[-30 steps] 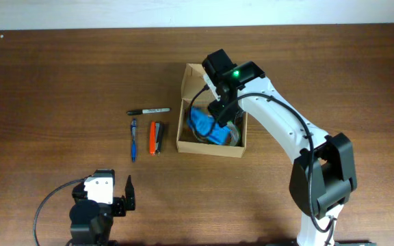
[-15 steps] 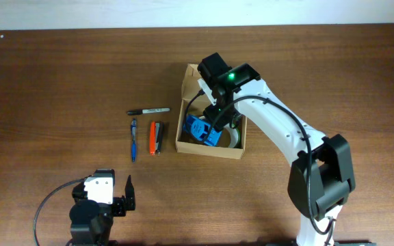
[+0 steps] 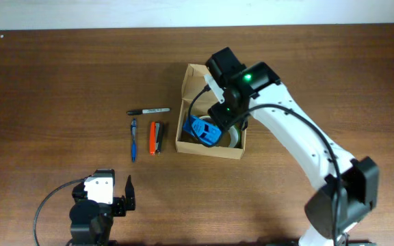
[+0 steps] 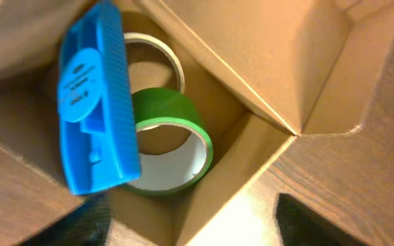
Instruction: Pack container
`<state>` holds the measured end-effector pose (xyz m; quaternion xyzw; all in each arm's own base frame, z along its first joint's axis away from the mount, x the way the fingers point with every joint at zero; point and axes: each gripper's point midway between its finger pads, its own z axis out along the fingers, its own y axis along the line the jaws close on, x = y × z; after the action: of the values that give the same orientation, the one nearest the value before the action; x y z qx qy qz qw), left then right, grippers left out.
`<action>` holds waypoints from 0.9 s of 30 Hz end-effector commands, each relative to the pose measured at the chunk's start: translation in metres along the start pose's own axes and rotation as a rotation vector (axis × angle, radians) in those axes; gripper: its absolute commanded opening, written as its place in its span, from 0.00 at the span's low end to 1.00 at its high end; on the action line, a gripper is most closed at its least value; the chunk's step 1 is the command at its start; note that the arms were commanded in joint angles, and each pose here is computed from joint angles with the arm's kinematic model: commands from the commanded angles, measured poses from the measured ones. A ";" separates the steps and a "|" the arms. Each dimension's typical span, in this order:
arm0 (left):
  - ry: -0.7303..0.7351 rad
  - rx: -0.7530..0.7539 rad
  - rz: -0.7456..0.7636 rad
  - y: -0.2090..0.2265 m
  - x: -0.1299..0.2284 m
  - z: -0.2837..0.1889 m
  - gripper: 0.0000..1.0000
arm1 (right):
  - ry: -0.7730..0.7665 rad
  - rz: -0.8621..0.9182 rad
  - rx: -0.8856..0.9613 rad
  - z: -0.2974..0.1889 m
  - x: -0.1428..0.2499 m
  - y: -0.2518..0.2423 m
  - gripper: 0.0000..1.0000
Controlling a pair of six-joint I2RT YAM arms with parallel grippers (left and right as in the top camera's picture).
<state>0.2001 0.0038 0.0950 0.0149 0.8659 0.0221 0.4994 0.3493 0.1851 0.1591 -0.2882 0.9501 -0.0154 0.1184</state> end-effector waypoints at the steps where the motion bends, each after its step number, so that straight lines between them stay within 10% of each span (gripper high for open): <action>1: -0.001 -0.001 0.019 0.000 0.002 0.001 1.00 | -0.079 -0.031 -0.047 -0.028 -0.007 0.009 0.96; 11: -0.001 -0.001 0.019 0.000 0.002 0.001 1.00 | -0.326 -0.094 -0.069 -0.115 0.003 -0.002 0.99; 27: -0.001 -0.001 0.019 0.000 0.002 0.001 1.00 | -0.748 0.029 0.038 -0.170 0.169 -0.006 0.99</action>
<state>0.2002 0.0038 0.0953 0.0149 0.8655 0.0221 0.5003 0.1965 0.0868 0.2918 -0.2733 0.8555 0.0633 0.4351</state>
